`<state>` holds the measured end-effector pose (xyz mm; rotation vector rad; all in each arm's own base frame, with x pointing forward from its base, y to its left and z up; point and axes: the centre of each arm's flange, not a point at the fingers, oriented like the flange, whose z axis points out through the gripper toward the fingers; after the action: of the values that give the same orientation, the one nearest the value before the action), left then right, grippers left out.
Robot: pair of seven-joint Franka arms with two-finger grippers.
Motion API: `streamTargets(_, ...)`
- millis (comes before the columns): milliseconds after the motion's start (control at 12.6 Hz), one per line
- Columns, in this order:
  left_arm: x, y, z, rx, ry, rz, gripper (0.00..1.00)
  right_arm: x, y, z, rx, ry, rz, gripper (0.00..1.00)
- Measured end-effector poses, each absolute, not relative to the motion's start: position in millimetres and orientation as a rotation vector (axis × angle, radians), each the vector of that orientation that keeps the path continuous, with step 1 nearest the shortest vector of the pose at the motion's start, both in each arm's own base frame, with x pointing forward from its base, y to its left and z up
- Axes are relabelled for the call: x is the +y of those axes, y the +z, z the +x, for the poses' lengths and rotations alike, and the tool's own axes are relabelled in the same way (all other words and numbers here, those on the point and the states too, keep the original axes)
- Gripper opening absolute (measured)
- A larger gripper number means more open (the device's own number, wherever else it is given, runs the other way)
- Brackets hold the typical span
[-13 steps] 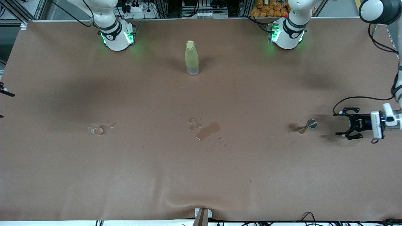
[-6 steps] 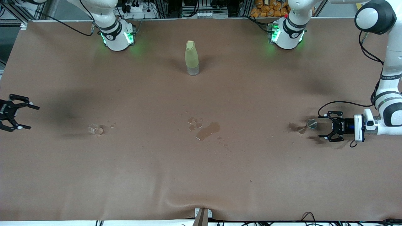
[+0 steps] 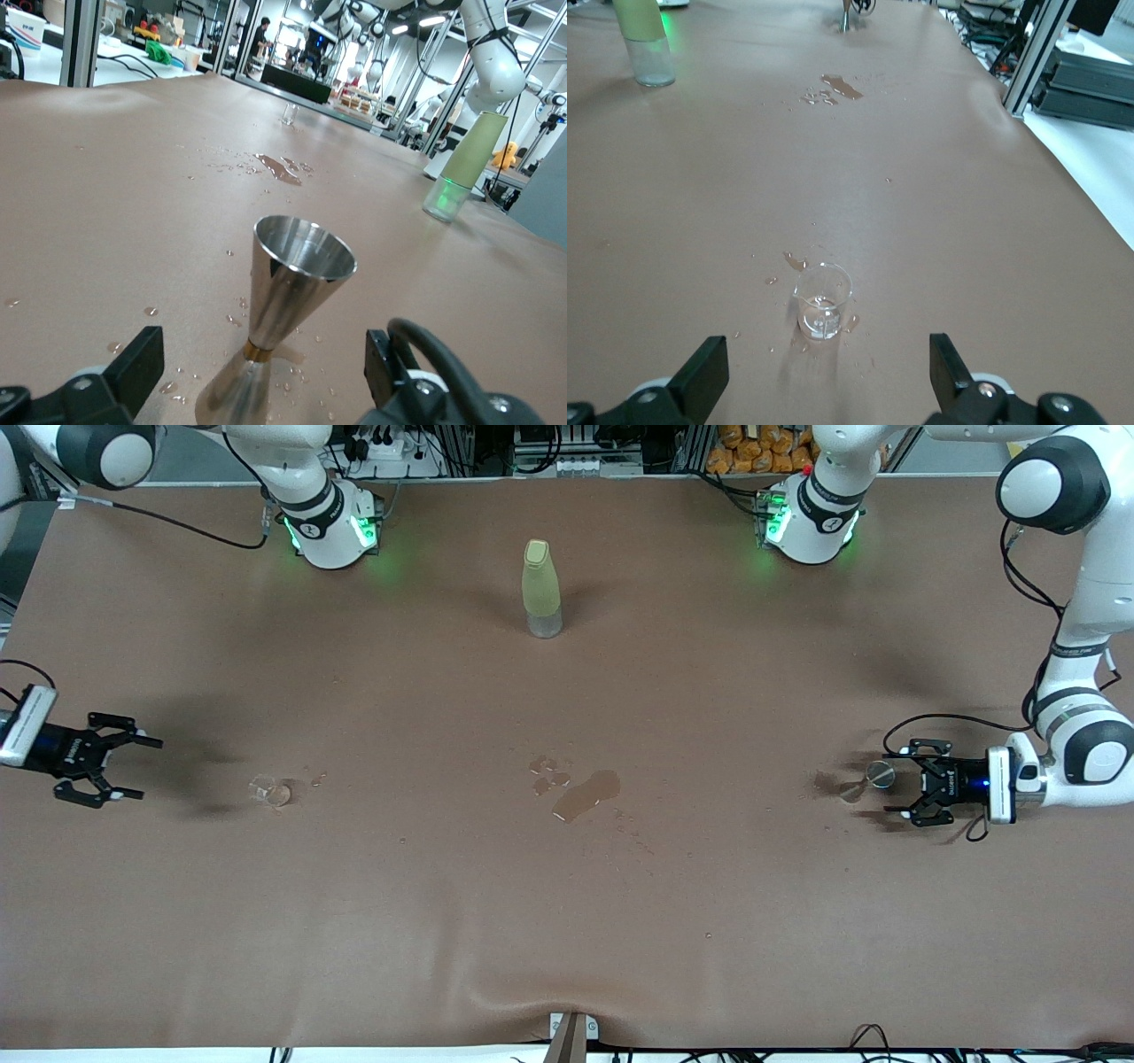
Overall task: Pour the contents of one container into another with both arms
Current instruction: 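Lower the left gripper to the steel jigger while the right gripper reaches the beaker, then grasp the jigger with the left gripper while the right gripper grasps the beaker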
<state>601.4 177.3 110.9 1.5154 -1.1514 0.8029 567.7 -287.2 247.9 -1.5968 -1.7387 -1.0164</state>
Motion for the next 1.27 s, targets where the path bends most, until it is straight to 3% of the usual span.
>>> streamTargets(474,161.2,102.3,603.7,-1.135,0.835,1.472,0.96,-273.2,183.9,560.8,-1.626,-1.097,-1.514,1.00)
streamTargets(633,159.1,102.4,604.5,-1.139,0.843,1.465,0.78,-270.3,163.5,557.8,-1.589,-1.122,-1.504,1.00)
streamTargets(1107,156.7,96.0,601.0,-1.144,0.852,1.449,0.63,-263.1,101.8,547.9,-1.434,-1.259,-1.494,1.00)
streamTargets(1265,158.5,96.0,600.4,-1.159,0.868,1.440,0.41,-259.0,88.2,546.0,-1.404,-1.280,-1.487,1.00)
